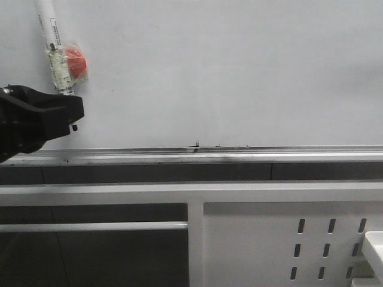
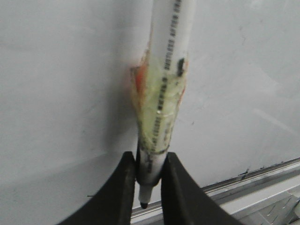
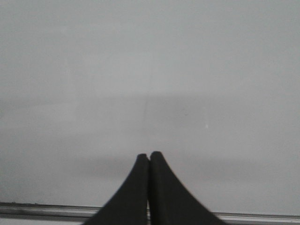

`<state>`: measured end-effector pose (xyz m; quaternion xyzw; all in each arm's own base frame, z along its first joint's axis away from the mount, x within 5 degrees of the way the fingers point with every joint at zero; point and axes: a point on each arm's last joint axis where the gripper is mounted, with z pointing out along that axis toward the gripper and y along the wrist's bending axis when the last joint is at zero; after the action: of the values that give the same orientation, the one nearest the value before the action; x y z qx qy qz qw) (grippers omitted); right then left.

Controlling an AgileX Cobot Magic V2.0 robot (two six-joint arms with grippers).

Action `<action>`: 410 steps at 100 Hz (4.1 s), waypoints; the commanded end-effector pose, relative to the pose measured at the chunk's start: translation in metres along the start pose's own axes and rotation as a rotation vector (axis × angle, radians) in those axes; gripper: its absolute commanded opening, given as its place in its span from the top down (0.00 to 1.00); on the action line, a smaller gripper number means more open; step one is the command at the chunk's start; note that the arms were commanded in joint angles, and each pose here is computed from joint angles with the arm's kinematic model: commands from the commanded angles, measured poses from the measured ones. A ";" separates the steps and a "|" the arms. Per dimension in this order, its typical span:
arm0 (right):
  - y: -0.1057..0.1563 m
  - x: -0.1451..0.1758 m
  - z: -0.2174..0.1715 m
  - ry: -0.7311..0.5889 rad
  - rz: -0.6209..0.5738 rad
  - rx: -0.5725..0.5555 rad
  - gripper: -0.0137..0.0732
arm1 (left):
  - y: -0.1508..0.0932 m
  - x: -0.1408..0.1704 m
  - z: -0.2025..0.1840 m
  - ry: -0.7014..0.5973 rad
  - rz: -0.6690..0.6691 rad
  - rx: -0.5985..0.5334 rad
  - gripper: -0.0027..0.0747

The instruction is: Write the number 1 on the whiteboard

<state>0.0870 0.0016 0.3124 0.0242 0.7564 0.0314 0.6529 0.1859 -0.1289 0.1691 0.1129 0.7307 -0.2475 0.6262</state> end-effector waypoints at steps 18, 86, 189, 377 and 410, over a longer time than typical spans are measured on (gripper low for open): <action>0.007 -0.013 -0.001 -0.043 -0.032 -0.065 0.92 | -0.022 -0.020 -0.008 -0.203 0.054 0.230 0.99; 0.065 -0.020 0.004 0.199 -0.560 -0.639 0.35 | -0.067 -0.050 -0.010 0.245 0.810 0.510 0.99; 0.163 -0.020 0.064 0.197 -0.659 -0.873 0.40 | -0.098 -0.072 -0.007 0.226 0.943 0.538 0.99; 0.102 -0.030 0.061 -0.069 -0.309 -0.567 0.92 | -0.011 -0.080 -0.088 -0.381 -0.159 0.113 0.99; 0.101 -0.039 0.062 -0.170 -0.309 -0.533 0.92 | -0.011 -0.076 -0.076 -0.422 -0.164 0.105 0.99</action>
<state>0.1508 0.1031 0.3288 -0.2851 0.6998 0.1364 0.6407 0.1277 -0.0889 0.2366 0.0539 0.6327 -0.3307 0.6981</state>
